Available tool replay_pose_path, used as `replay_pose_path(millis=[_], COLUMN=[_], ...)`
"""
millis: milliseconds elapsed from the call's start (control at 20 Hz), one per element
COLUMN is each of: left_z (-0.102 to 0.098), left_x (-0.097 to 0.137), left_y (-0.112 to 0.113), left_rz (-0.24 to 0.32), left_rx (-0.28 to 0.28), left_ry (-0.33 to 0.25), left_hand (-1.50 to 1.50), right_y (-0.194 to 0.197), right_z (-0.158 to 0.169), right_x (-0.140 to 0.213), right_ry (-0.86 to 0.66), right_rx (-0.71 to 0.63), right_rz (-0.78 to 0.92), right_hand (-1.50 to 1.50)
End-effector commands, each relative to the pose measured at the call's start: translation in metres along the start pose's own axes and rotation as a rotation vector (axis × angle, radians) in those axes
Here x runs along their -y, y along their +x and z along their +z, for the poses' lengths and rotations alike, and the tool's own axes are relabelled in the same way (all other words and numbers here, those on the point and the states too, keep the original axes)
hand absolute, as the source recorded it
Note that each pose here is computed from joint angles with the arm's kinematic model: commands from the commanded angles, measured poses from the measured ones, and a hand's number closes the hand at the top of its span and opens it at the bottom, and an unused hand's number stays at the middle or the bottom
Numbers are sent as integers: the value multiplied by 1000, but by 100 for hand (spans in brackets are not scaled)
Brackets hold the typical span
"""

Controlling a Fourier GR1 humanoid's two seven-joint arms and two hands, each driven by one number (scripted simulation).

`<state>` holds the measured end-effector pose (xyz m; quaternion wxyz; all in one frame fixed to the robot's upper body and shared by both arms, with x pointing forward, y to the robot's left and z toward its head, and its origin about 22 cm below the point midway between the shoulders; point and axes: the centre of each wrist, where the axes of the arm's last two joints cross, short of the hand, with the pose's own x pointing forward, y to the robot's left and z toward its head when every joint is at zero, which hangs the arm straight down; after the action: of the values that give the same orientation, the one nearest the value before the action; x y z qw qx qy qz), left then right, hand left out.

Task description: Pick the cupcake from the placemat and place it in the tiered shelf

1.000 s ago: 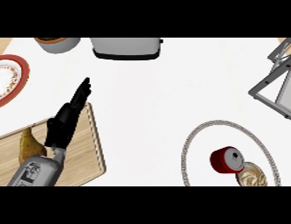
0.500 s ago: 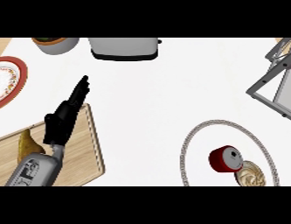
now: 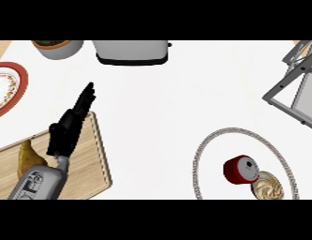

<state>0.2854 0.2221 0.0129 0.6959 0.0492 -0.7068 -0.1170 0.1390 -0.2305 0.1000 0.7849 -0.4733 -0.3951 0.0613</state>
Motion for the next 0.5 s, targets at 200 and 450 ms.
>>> replay_pose_path(millis=[200, 450], left_z=[15, 10], left_x=[-11, -7], left_y=[-3, -4], left_rz=[-7, 7], left_rx=[7, 17], left_ry=[7, 4], left_hand=[0, 0], right_y=[9, 8], right_z=[-6, -20], right_x=[-8, -27], right_ry=[19, 42], right_rx=[-187, -200], right_rz=[34, 49], right_hand=[-150, -150])
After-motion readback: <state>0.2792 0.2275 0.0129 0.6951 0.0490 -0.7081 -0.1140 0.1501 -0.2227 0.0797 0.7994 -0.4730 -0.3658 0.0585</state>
